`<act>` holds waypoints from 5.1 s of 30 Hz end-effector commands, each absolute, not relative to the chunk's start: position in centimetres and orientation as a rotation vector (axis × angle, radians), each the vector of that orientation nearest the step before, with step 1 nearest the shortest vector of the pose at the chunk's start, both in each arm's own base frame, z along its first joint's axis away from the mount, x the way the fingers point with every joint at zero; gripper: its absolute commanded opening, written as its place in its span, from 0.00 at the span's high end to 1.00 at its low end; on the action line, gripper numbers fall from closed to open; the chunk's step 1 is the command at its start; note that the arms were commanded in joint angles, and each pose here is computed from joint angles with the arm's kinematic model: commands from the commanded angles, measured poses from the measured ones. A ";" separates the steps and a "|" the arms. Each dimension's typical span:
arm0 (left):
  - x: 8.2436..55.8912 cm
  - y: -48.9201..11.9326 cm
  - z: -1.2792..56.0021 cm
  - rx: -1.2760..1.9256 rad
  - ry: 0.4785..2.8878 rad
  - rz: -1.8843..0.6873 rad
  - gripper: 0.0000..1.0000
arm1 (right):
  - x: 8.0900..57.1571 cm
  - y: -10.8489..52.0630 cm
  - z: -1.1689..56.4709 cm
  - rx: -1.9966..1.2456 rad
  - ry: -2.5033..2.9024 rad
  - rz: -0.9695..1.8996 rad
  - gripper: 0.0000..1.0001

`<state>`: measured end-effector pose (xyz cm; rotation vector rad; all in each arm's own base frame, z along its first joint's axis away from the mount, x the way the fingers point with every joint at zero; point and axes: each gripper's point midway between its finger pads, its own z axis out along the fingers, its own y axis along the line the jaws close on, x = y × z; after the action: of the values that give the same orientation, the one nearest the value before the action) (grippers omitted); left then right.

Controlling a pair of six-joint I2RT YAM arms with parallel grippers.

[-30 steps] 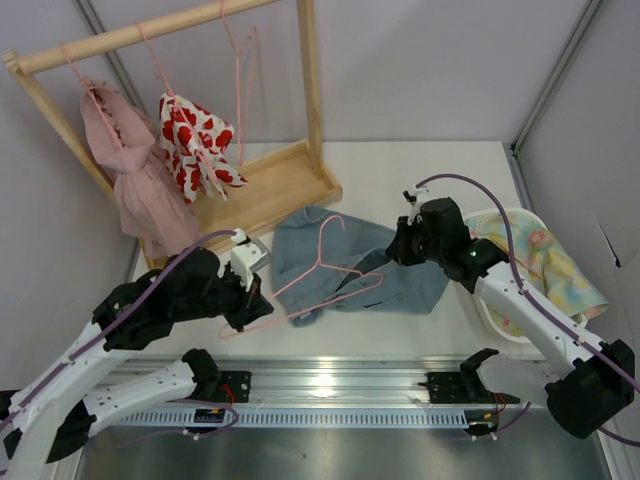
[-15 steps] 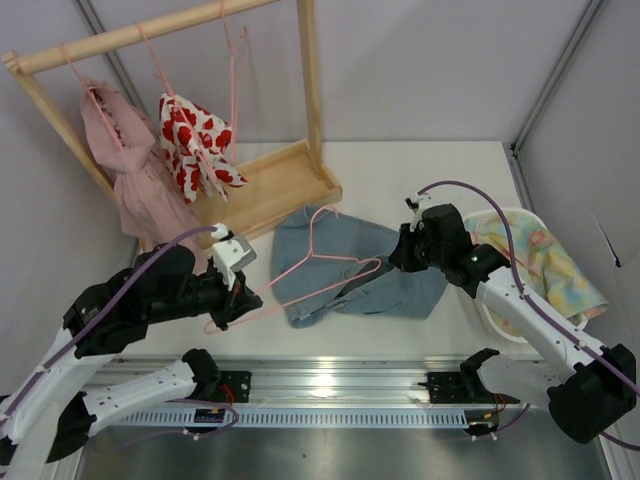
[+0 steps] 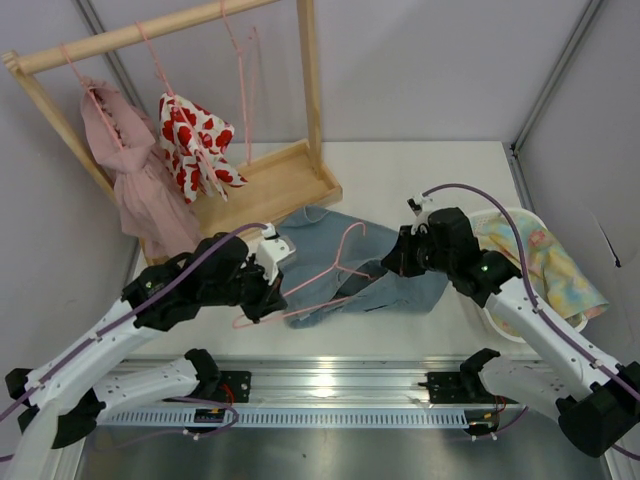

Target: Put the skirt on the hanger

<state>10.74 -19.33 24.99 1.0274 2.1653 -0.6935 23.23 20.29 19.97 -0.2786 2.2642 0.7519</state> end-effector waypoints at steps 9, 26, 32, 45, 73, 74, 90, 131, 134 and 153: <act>11.8 -24.5 25.5 1.127 1.804 -0.852 1.00 | 21.8 25.2 25.7 -0.282 2.108 0.996 1.00; 14.2 -26.2 20.9 0.981 1.537 -0.790 1.00 | 21.5 22.4 22.4 -0.169 2.206 0.855 0.94; 14.8 -26.3 20.3 0.916 1.524 -0.792 1.00 | 20.6 20.8 22.5 -0.130 2.231 0.811 0.30; 15.3 -27.3 18.9 0.856 1.590 -0.834 1.00 | 17.5 20.4 26.5 -0.342 1.894 0.882 0.08; 14.9 -27.7 18.6 0.832 1.646 -0.872 1.00 | 25.3 27.0 25.2 -0.201 1.782 0.584 0.82; 14.9 -27.7 18.7 0.835 1.650 -0.871 1.00 | 25.4 26.7 25.1 -0.199 1.779 0.566 0.89; 16.5 -21.4 19.8 0.479 1.971 -0.637 0.19 | 26.7 23.6 23.1 -0.138 1.792 0.394 1.00; 17.1 -21.2 4.6 -0.147 2.508 -0.524 0.30 | 25.0 22.2 21.9 -0.120 1.812 0.500 1.00; 17.4 -21.5 4.7 -0.185 2.494 -0.542 0.32 | 24.9 22.1 21.7 -0.114 1.815 0.501 1.00; 19.4 -21.2 9.1 -0.272 2.394 -0.666 1.00 | 25.0 20.9 19.7 -0.105 1.858 0.375 1.00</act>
<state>17.78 -21.12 4.87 -0.2172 2.4957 -0.5752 24.74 21.90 21.20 -0.1390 1.8313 0.4591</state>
